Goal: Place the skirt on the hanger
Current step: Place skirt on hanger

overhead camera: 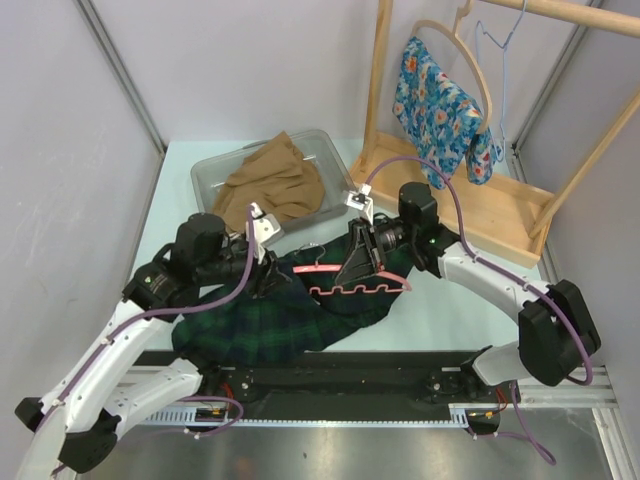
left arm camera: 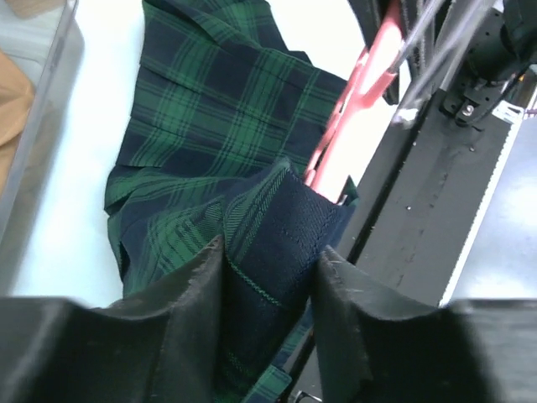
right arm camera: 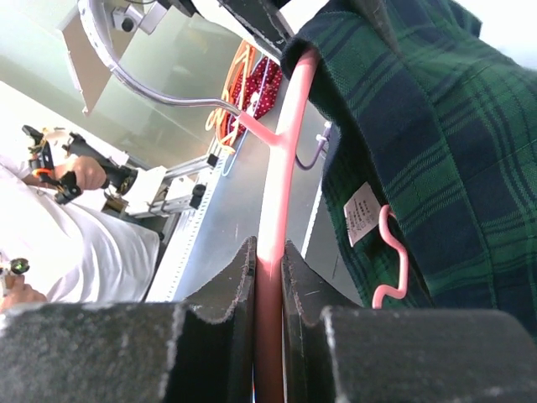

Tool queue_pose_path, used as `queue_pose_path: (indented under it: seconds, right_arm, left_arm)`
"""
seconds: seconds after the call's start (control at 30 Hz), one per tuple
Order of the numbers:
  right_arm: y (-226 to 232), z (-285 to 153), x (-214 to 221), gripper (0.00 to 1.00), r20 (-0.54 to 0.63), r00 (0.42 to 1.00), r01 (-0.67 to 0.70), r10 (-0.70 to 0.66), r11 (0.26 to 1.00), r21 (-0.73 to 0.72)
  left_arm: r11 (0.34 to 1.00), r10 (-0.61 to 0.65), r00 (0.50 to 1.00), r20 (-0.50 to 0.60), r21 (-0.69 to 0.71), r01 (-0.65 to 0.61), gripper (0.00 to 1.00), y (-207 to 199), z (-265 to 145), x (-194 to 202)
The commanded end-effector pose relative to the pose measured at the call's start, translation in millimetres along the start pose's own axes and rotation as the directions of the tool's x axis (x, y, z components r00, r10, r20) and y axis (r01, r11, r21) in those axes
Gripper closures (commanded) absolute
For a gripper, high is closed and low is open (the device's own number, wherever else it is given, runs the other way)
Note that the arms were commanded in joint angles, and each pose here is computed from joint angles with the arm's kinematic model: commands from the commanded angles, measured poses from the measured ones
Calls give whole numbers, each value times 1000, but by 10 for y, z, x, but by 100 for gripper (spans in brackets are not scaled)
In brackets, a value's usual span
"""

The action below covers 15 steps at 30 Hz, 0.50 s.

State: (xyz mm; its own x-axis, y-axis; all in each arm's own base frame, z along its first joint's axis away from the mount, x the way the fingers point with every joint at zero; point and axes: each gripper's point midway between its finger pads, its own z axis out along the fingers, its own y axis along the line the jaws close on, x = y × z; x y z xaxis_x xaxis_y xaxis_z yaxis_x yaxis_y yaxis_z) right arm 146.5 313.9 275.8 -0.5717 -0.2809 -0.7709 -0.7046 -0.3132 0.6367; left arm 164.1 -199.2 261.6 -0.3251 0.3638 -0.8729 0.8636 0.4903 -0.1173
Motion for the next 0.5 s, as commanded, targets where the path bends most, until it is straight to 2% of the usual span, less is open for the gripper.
queue_pose_path:
  seconds: [0.0,0.07,0.1,0.2,0.23,0.27,0.3,0.33,0.37,0.4,0.43,0.47]
  right_arm:
    - [323,64,-201,100,-32,984,172,-177,978,-115]
    - [309,75,-228,100,-25,984,174,-178,979,-108]
    - [293,75,-238,100,-20,984,173,-176,980,-101]
    - [195,35,-338,100,23,983,182,-181,983,-34]
    - [137,16,-334,100,30,989,146,-146,989,-5]
    - [42,-2,-401,95,65,987,141,-146,988,63]
    - [-28,-46,-464,86,79,972,212,-223,968,132]
    - [-99,-69,-428,72,72,983,150,-167,969,199]
    - [-309,-135,-510,65,91,975,158,-201,925,345]
    - [-369,-190,-536,54,76,967,189,-243,885,426]
    - [-437,-218,-477,47,58,974,165,-220,857,488]
    - [-628,-370,-576,40,74,967,143,-243,763,630]
  left_arm:
    - [999,9,999,48,39,-11,80,-67,13,-150]
    - [999,-1,999,42,33,-1,91,-61,20,-137]
    - [1000,-1,999,42,23,1,100,-45,17,-137]
    - [1000,-9,999,51,-13,9,100,0,-8,-151]
    - [1000,-9,999,51,-23,10,100,13,-9,-145]
    - [999,-4,998,64,-37,6,100,20,-40,-145]
    - [997,3,997,74,-72,2,100,77,-48,-158]
    - [996,8,996,84,-91,0,100,99,-71,-164]
    - [994,16,996,92,-105,-6,100,108,-98,-158]
    - [993,23,995,98,-120,-11,100,129,-114,-165]
    - [988,24,995,99,-155,-9,100,185,-132,-160]
    - [986,30,994,106,-167,-12,100,197,-148,-160]
